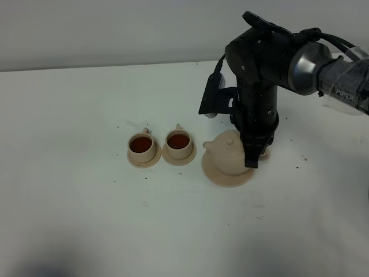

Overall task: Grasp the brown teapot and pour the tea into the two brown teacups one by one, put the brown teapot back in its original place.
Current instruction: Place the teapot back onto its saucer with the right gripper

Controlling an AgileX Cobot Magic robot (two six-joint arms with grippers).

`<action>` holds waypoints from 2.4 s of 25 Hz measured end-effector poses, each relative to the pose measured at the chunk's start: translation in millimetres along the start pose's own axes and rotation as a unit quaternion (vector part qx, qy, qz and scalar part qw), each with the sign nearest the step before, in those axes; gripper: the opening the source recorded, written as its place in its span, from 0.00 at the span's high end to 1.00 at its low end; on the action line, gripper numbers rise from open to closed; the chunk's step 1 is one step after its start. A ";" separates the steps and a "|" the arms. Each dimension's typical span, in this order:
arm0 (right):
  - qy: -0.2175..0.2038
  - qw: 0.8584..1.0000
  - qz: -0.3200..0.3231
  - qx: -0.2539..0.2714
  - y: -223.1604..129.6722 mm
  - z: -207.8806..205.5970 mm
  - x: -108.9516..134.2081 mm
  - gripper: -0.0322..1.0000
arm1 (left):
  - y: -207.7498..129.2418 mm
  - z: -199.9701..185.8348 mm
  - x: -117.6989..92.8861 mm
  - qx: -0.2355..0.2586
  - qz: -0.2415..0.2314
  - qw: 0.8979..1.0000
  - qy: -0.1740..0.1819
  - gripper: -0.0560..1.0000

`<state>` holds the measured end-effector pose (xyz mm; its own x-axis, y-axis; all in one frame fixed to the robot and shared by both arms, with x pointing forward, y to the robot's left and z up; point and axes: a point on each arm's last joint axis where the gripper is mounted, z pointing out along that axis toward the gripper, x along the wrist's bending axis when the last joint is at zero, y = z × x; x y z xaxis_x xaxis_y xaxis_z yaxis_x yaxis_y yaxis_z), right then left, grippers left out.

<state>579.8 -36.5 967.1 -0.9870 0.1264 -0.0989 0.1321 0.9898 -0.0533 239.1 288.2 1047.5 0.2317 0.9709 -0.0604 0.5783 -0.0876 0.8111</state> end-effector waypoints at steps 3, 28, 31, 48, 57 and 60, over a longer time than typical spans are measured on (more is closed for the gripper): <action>0.023 1.000 0.011 -0.005 -5.4 6.3 0.4 0.86 | 0.0 0.0 0.0 0.000 0.000 1.000 0.000 0.73; -0.008 0.999 0.022 -0.045 -11.2 18.7 -6.7 0.86 | 0.0 0.0 0.0 0.000 0.000 1.000 0.000 0.73; -0.003 0.999 0.025 -0.041 -13.6 22.9 -5.4 0.86 | 0.0 0.0 0.0 0.000 0.000 1.000 0.000 0.73; 0.010 0.998 0.038 -0.053 -13.7 24.3 -4.7 0.86 | 0.0 0.0 0.0 0.000 0.000 1.000 0.000 0.73; 0.014 0.997 0.045 -0.054 -14.9 29.7 -2.3 0.86 | 0.0 0.0 0.0 0.000 0.000 1.000 0.000 0.73; 0.014 0.997 0.045 -0.054 -14.9 29.7 -2.3 0.86 | 0.0 0.0 0.0 0.000 0.000 1.000 0.000 0.73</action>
<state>582.8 -53.5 938.6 -0.9740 0.2155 -0.0703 0.2113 0.9754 0.0625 239.1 288.2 1047.5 0.2322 0.9708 -0.0596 0.5781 -0.0885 0.8112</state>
